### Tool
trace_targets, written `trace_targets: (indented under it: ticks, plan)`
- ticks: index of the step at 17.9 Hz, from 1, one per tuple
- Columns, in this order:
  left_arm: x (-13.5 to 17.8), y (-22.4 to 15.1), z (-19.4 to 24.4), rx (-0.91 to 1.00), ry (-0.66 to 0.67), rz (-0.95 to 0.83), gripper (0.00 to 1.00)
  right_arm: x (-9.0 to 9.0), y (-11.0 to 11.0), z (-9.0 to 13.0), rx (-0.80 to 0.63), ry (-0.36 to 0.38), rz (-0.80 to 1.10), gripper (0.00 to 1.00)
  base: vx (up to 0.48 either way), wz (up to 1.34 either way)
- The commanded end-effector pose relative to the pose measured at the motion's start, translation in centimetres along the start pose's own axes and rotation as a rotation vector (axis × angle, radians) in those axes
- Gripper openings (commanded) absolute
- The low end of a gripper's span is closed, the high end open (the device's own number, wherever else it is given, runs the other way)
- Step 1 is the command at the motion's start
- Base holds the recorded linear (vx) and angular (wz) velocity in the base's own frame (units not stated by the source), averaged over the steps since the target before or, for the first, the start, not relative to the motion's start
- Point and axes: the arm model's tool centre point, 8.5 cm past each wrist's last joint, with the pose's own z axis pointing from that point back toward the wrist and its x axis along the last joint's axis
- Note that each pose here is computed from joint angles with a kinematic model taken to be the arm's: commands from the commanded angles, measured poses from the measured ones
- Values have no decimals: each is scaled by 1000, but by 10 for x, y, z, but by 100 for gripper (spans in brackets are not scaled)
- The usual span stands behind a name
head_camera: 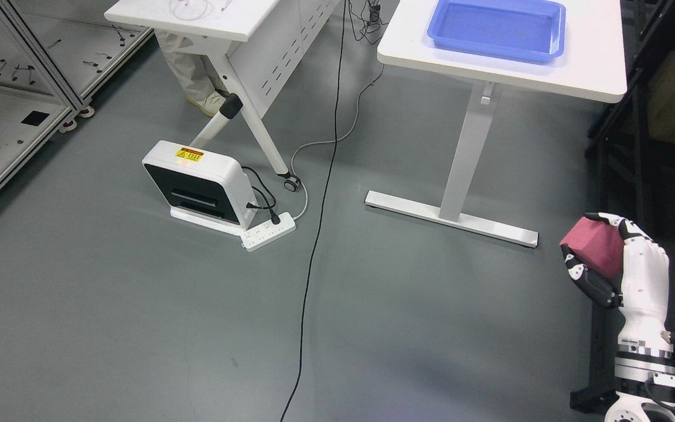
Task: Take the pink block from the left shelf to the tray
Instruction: 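Carry the pink cube in the right hand while turning toward the blue tray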
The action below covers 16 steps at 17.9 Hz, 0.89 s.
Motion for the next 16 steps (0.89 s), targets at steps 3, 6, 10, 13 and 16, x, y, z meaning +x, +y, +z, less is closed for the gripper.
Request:
trace_targets:
  ticks: [3,6,10,13,16]
  plan:
    - [21,11,-1,17,-41,-7,100,0,0,-1,0,-1,1,4,322,26]
    - [22,11,-1,17,-43,-7,100,0,-1,-1,0,-2,2,4,332,-14]
    - [22,11,-1,17,-43,-7,100,1,1,0,10,-6,1,4,331,-63]
    - [21,11,-1,17,-41,-7,100,1,3,-1,30,-6,0,4,318,-5]
    - [21,11,-1,17,-41,-7,100,1,5,0,43,-4,1,4,322,39]
